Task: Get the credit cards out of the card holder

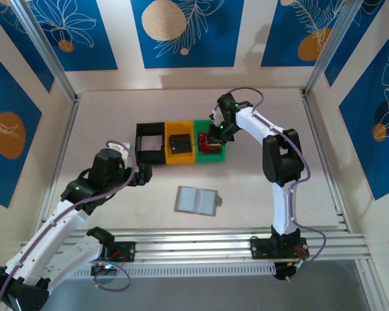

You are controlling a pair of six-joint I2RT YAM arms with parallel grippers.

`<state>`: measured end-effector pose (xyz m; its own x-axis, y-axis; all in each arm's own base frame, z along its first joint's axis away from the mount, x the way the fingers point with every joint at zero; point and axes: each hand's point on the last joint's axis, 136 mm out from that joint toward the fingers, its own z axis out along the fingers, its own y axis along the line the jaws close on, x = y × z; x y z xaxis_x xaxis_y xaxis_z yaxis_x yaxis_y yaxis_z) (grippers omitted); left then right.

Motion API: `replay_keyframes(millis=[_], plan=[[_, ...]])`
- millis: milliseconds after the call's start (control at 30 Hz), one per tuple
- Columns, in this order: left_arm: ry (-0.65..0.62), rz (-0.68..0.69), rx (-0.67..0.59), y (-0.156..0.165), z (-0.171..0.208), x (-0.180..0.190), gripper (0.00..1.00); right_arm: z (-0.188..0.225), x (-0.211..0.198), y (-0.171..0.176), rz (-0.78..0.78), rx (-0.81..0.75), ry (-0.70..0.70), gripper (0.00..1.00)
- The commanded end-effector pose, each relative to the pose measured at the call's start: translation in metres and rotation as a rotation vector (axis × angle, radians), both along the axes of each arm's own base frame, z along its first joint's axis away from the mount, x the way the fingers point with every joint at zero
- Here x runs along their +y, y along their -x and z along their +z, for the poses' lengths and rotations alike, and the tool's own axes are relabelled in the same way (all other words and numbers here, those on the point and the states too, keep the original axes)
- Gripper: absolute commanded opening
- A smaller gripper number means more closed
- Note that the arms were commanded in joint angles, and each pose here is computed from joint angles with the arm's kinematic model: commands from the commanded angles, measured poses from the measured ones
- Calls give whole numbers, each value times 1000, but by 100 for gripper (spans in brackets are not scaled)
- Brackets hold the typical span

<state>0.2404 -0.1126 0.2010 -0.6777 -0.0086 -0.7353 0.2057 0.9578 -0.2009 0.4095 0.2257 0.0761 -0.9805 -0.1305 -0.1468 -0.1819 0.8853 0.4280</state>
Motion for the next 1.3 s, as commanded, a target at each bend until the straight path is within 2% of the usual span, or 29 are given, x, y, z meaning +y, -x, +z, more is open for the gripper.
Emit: replay_keyframes(millis=[0, 533, 733, 1267], plan=[[-6, -9, -8, -1, -1, 1, 100, -1, -3, -2, -5, 16, 13, 16], [-6, -10, -7, 0, -1, 1, 100, 1, -8, -7, -23, 10, 50, 16], [-7, -11, -3, 0, -2, 0, 100, 5, -8, -10, -26, -1, 52, 24], [-6, -9, -2, 0, -2, 1, 100, 25, -19, -21, -48, -55, 110, 30]])
